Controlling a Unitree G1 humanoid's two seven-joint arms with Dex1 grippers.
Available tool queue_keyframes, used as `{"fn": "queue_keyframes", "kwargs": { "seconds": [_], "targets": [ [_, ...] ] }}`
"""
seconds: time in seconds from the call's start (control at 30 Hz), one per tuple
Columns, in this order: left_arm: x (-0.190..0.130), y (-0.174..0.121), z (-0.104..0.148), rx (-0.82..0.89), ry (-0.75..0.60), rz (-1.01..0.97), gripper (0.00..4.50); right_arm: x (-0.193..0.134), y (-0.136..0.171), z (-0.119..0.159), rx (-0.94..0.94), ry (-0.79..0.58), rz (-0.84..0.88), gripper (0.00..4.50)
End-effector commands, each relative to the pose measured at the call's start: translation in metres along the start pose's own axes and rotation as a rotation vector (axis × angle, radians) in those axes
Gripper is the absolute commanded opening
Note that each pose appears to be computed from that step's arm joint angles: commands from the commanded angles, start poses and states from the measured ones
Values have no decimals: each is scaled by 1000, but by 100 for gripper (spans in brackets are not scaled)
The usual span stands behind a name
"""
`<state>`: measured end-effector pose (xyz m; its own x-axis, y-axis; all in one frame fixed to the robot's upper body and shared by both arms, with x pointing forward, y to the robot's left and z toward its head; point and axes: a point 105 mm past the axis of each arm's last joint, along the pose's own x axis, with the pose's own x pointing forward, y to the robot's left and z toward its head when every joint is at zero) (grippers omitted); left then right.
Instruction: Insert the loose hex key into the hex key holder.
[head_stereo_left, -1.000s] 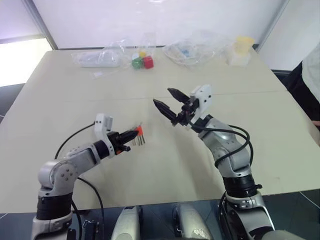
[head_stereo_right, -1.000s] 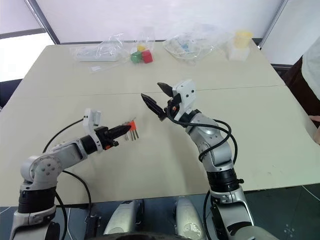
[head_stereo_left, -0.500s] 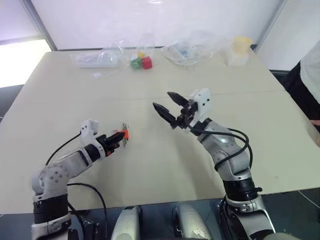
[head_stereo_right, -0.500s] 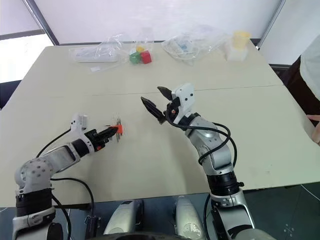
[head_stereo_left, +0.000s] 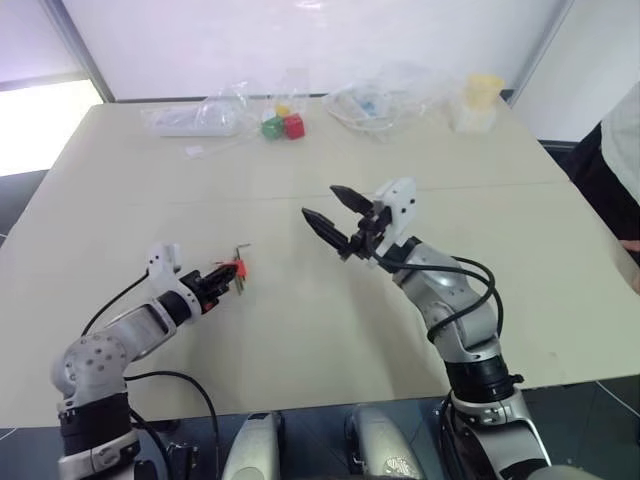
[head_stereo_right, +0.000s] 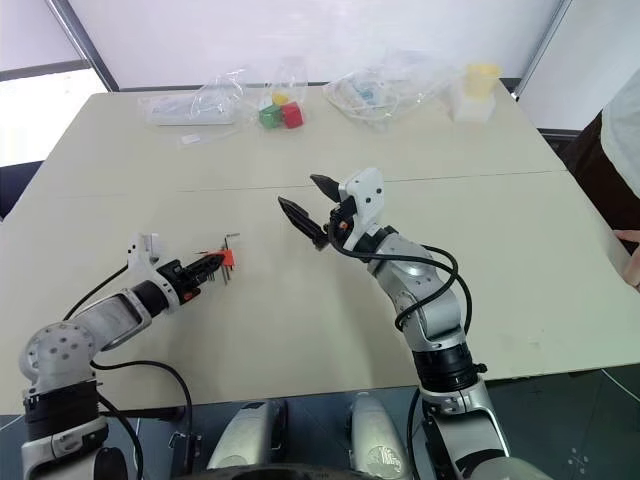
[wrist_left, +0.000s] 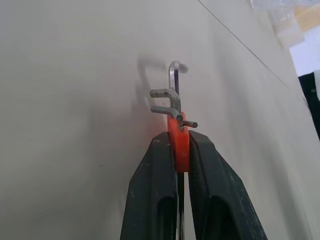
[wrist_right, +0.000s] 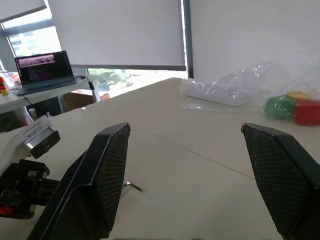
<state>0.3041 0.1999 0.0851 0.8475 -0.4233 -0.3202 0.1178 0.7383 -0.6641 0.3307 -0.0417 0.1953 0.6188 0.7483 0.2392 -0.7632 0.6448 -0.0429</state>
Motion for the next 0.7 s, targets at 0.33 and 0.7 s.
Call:
{"fn": "queue_keyframes", "kwargs": {
  "seconds": [0.33,0.7],
  "targets": [
    [-20,30,0,-32,10,123,443,1,5,13,-41,-40,21,370],
    [-57,3,42,211,-49,53,443,-1,2,15,-26,-10,76,370]
  ]
}}
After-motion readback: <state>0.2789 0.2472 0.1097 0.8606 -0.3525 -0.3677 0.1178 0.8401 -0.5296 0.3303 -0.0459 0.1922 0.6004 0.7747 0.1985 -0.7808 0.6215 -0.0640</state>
